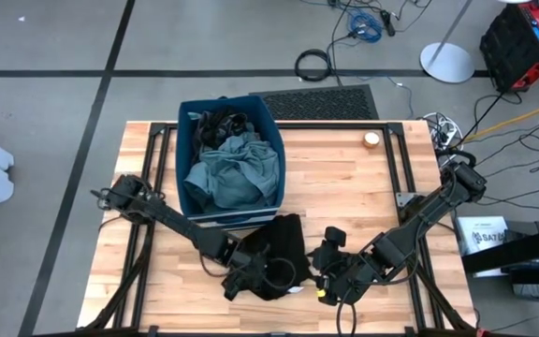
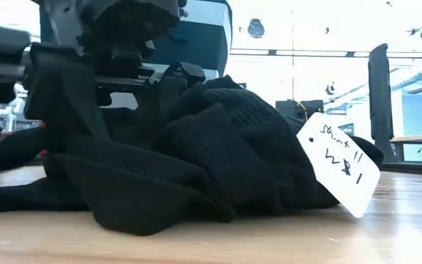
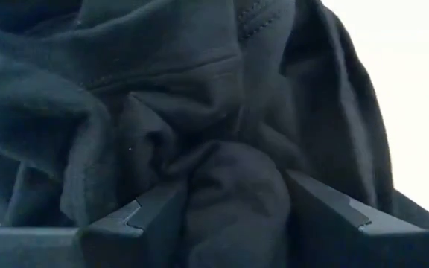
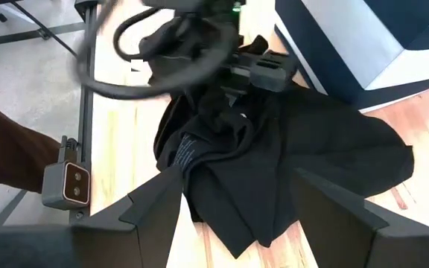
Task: Sort clothes
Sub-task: Put the black shirt into the blue laundry organizer
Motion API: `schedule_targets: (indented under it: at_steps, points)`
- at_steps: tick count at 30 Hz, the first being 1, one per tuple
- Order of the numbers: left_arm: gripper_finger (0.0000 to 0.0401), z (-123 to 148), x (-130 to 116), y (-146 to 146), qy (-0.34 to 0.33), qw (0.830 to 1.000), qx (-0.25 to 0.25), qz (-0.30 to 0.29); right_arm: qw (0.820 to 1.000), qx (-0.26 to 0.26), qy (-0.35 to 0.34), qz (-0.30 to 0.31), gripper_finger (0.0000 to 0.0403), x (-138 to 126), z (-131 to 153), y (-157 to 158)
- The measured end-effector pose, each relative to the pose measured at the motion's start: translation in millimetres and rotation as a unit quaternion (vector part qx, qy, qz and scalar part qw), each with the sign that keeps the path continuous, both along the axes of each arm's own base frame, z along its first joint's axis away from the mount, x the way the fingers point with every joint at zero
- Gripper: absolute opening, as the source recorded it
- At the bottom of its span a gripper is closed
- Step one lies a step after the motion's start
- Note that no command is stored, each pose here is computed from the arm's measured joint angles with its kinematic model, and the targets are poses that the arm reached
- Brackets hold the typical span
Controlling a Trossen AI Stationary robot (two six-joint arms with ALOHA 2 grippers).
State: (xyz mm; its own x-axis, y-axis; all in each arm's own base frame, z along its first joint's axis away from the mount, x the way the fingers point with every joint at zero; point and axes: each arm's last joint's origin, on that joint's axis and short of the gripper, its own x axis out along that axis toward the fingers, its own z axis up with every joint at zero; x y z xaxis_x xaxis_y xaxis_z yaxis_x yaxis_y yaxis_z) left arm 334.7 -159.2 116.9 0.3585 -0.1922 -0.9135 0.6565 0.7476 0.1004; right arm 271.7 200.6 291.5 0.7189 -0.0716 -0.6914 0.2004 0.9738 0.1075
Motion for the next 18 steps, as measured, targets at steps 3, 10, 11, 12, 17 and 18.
schedule_targets:
  at_steps: [3,10,11,12,17,18]
  points:
    - [0.0218,-12,-1,-8,-0.026,0.998,0.061,0.015,1.0,0.002,0.002,0.002,0.0237,0,0,0]
    - [0.0131,-11,-4,-22,-0.076,0.991,0.108,0.021,1.0,0.001,0.003,0.004,0.0237,0,0,0]
    - [0.0107,-9,-3,-23,-0.078,0.99,0.114,0.022,1.0,0.001,0.003,0.004,0.0237,0,0,0]
    - [0.0083,-7,-2,-25,-0.078,0.99,0.117,0.022,1.0,0.001,0.003,0.004,0.0237,0,0,0]
    - [0.0035,1,3,-30,-0.081,0.989,0.12,0.024,1.0,0.003,0.003,0.0,0.0237,1,0,-1]
    - [0.0035,4,5,-31,-0.085,0.989,0.117,0.026,1.0,0.004,0.003,0.0,0.0237,1,0,-1]
